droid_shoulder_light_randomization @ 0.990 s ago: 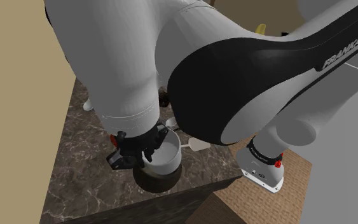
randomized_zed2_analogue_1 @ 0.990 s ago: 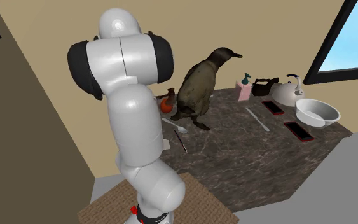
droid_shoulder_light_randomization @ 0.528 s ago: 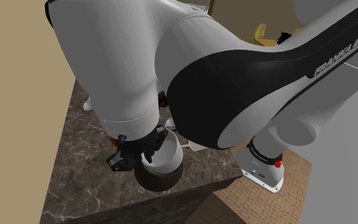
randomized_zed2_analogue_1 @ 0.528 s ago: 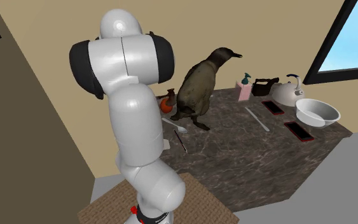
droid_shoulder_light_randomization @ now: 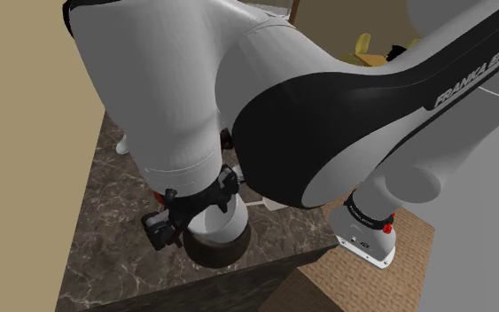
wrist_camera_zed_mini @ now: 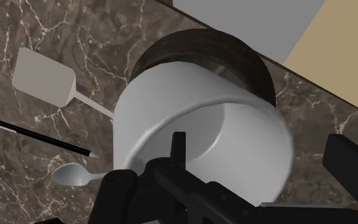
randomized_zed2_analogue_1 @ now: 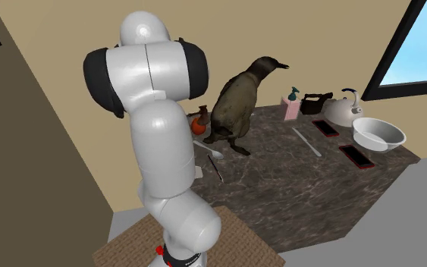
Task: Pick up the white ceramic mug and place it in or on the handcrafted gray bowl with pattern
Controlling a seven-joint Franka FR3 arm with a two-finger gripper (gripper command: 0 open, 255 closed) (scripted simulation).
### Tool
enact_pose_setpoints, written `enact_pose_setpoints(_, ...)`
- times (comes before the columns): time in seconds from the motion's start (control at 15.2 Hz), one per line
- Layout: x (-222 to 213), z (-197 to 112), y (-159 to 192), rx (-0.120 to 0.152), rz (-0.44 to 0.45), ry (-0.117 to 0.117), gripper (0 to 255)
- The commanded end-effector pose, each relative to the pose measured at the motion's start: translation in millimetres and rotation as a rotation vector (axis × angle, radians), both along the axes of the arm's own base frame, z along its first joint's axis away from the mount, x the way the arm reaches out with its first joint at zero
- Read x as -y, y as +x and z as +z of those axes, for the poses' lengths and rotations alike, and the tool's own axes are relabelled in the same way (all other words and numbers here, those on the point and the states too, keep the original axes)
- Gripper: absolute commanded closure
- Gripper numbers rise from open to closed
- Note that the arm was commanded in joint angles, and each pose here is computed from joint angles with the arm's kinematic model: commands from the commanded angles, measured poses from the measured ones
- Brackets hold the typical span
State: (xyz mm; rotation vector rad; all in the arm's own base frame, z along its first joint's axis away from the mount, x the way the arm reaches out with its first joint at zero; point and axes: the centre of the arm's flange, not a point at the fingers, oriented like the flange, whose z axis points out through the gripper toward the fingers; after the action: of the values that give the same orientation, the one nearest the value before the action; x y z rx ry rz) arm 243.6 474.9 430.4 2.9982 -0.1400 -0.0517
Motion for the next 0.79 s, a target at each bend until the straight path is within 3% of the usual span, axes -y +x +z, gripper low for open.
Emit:
enact_pose_setpoints(0.0, -1.7, 13.2, 0.3, 0.000, 0.000, 0.000, 0)
enact_pose_setpoints(0.2, -6.8, 49.7, 1.8, 0.000, 0.000, 0.000, 0)
enact_pose_setpoints(0.73, -6.8, 49.7, 1.8, 0.000, 0.000, 0.000, 0)
